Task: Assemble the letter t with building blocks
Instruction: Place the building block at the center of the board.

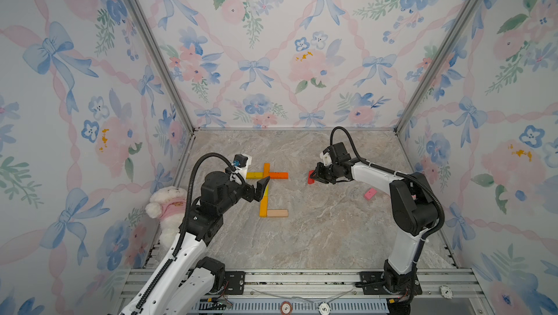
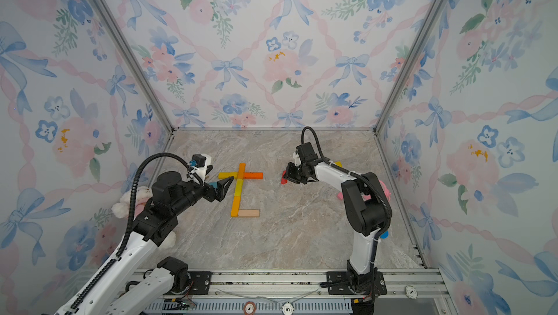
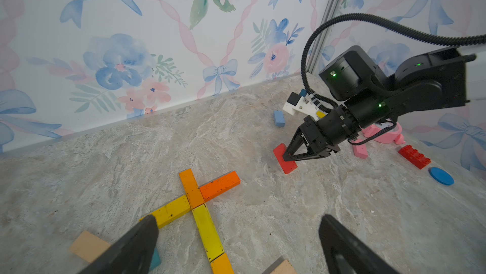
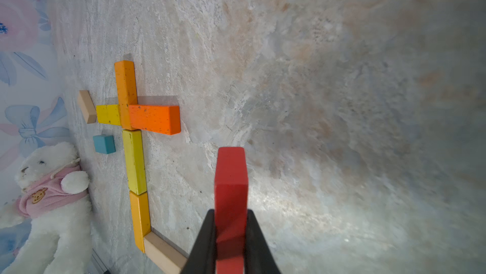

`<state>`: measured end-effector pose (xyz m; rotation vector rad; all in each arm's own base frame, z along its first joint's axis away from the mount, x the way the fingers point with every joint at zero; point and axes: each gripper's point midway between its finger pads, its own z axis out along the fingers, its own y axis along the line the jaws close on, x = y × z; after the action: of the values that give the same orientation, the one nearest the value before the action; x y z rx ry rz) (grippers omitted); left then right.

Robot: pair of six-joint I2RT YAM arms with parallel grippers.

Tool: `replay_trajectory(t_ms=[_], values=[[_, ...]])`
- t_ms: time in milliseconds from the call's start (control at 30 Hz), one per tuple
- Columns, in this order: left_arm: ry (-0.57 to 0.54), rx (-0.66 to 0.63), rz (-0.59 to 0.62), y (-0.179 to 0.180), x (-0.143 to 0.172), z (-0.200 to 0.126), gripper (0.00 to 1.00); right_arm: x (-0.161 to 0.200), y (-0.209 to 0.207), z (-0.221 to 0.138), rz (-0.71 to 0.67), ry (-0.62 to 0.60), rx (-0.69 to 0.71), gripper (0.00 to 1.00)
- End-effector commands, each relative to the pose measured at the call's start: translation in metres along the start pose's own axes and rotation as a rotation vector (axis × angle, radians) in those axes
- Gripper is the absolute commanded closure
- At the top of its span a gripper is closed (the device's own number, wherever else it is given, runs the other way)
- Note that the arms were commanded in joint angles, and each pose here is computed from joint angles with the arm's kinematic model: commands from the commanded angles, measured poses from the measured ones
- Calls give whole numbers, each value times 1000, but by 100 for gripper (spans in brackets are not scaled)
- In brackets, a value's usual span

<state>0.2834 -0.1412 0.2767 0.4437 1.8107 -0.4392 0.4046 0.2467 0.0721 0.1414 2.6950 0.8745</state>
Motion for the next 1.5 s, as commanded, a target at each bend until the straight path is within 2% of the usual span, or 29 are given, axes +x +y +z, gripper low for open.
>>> replay_trajectory(t_ms=[0, 167, 333, 600, 800, 1000, 1233, 1467], values=[[-3, -8, 2, 0, 3, -1, 2, -16, -1, 1, 6, -26, -42, 99], [7, -10, 3, 1, 5, 1, 2, -20, -11, 9, 29, -9, -74, 98], [12, -17, 1, 2, 6, 1, 2, -21, -10, 17, -5, 21, -105, 98], [13, -18, 1, 2, 7, 1, 2, -23, -27, 27, 13, 48, -79, 96], [27, 18, 3, -4, 8, 2, 2, -24, -42, 32, 20, 77, -60, 91], [30, -2, 1, 0, 8, 3, 2, -23, -53, 30, 21, 94, -45, 84], [30, -8, -7, 1, 8, 3, 2, -25, -65, 23, 33, 94, -19, 63], [39, -25, -29, 4, 10, 5, 2, -32, -65, 11, 25, 66, -3, 54]])
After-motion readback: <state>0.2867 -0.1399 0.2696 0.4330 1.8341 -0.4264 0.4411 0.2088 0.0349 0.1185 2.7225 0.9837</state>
